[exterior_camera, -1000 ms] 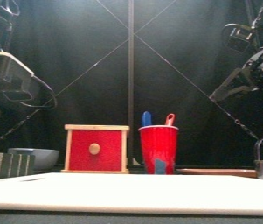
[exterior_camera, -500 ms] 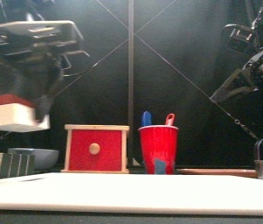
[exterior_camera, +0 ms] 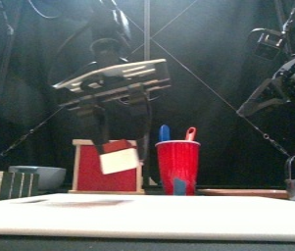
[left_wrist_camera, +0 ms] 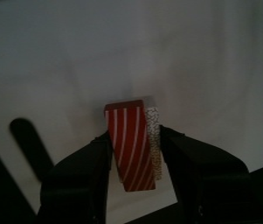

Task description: Place salmon sushi on cutting board

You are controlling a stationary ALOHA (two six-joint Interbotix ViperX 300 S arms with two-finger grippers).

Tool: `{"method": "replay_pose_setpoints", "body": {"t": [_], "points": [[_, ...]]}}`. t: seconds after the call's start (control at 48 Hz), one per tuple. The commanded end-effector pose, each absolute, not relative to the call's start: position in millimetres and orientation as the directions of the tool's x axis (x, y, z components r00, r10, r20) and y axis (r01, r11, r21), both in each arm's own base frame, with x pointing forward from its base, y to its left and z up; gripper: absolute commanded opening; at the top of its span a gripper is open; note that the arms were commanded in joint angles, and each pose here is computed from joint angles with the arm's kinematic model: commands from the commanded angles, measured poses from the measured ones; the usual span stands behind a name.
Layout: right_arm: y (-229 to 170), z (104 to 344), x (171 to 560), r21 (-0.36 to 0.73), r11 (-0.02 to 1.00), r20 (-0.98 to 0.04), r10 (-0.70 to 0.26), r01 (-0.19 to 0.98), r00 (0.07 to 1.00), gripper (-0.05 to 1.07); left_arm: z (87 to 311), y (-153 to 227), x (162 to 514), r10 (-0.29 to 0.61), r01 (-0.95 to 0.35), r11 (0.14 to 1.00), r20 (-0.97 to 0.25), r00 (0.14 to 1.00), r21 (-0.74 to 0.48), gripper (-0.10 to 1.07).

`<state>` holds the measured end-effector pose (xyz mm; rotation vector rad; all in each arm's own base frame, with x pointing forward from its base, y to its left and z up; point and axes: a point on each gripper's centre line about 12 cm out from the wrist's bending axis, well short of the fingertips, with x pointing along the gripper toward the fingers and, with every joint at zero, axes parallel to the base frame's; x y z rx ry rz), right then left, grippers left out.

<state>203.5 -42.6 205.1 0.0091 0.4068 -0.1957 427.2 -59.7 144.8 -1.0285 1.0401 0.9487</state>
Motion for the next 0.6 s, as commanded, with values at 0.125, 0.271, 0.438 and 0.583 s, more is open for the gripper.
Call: {"method": "replay_pose_setpoints", "body": {"t": [0.125,0.271,0.438,0.583], "points": [[-44,209,206,-0.031,0.980,-0.391,-0.191,0.194,0.900,0.02,156,-53,456,0.101,-0.937,0.236,-0.953,0.286,-0.257,0.65],[-44,208,205,-0.031,0.980,-0.401,-0.190,0.195,0.896,0.02,152,-52,468,0.102,-0.934,0.237,-0.949,0.299,-0.269,0.66],[-44,207,204,-0.031,0.980,-0.408,-0.191,0.196,0.893,0.02,148,-50,473,0.110,-0.932,0.239,-0.946,0.304,-0.271,0.67],[-44,206,204,-0.031,0.979,-0.419,-0.194,0.199,0.887,0.02,145,-50,478,0.100,-0.922,0.239,-0.937,0.334,-0.303,0.74]]}}
